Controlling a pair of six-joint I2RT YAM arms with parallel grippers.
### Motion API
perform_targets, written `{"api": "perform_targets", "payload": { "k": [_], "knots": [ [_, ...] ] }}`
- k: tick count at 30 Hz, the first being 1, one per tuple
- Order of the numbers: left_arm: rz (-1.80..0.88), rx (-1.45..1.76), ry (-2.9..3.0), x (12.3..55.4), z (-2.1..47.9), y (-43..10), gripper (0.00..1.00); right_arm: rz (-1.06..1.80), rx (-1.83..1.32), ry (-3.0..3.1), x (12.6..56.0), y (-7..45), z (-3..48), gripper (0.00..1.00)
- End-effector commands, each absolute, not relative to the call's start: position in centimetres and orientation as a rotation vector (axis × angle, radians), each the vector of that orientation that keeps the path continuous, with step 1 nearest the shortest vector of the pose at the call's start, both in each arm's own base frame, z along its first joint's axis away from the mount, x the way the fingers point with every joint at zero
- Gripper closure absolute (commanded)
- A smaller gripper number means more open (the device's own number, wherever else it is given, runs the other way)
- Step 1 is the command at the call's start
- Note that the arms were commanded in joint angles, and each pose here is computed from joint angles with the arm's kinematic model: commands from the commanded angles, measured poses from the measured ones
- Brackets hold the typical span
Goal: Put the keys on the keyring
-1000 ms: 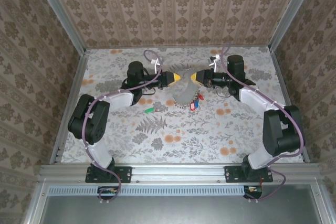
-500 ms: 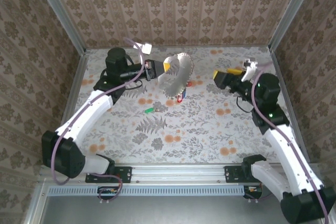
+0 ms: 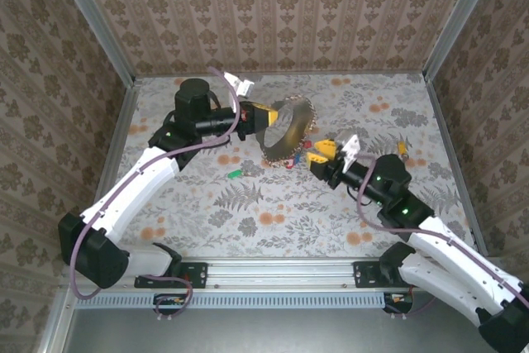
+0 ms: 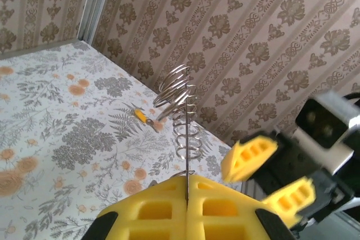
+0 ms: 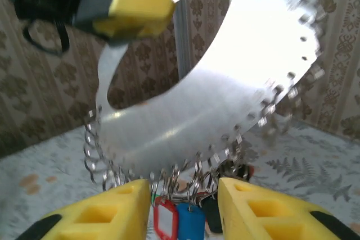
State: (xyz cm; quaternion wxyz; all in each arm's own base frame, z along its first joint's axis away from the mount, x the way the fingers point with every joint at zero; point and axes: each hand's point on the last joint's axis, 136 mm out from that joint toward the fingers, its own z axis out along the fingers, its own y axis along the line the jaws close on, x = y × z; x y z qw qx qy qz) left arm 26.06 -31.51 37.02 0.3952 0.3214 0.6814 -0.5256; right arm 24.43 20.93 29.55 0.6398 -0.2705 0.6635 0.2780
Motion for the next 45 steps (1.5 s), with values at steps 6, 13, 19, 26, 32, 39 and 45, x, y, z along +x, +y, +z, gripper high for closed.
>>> {"api": "perform_targets", "payload": {
  "k": [6,13,19,26,32,39,45],
  "knots": [
    [-1.225,0.88,1.47,24.8,42.9,-30.3,1.0,0.223,-0.749,1.258,24.0,24.4,28.9,0.71],
    [-1.226,0.881,1.441,24.5,43.8,-30.2,1.0,0.202,-0.672,1.253,24.9,25.6,28.6,0.74],
    [-1.211,0.879,1.428,24.3,44.2,-29.9,1.0,0.284,-0.58,1.309,25.7,25.3,27.9,0.74],
    [-1.189,0.883,1.4,23.6,45.0,-29.3,1.0,0.35,-0.563,1.339,25.7,25.3,27.1,0.74],
    [-1.198,0.884,1.393,23.2,45.3,-29.2,1.0,0.375,-0.585,1.332,25.4,25.7,27.2,0.8],
    [-1.206,0.878,1.395,23.1,45.3,-29.1,1.0,0.438,-0.621,1.289,24.7,26.8,28.5,0.86],
    [-1.21,0.876,1.401,23.2,45.2,-29.2,1.0,0.451,-0.626,1.266,24.6,27.1,29.3,0.85]
  ]
}}
